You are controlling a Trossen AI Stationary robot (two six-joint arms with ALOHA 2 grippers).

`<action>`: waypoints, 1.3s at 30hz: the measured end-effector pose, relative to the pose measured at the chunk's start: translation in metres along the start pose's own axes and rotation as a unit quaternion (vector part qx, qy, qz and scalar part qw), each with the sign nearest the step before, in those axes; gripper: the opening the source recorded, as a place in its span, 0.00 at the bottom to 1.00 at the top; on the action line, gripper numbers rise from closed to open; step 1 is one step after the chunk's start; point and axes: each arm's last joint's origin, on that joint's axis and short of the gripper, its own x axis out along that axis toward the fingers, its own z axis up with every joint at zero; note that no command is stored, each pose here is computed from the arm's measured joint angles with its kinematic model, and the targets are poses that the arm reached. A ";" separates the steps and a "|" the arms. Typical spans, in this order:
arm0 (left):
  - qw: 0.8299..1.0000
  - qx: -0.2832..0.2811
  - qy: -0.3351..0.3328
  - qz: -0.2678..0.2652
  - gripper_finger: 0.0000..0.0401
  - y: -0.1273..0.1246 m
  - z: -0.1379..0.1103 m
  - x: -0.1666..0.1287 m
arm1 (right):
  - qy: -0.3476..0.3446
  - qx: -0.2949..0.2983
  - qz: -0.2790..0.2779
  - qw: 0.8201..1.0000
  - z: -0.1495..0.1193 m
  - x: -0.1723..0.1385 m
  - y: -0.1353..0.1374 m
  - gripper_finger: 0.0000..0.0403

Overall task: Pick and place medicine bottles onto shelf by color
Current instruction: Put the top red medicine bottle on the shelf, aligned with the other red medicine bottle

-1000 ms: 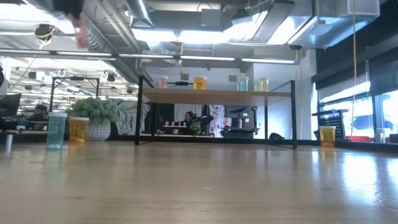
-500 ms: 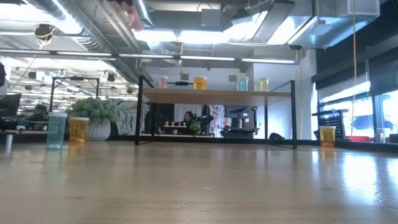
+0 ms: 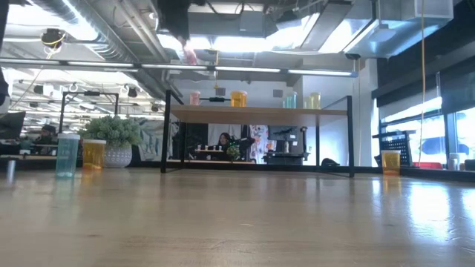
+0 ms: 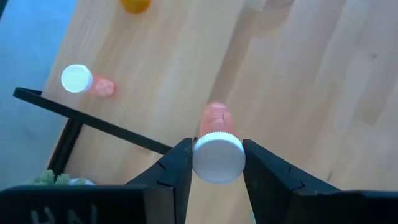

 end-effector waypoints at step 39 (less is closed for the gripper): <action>0.994 0.045 0.084 0.046 0.30 0.052 0.016 0.069 | -0.031 0.069 -0.086 0.993 0.007 -0.001 -0.006 0.47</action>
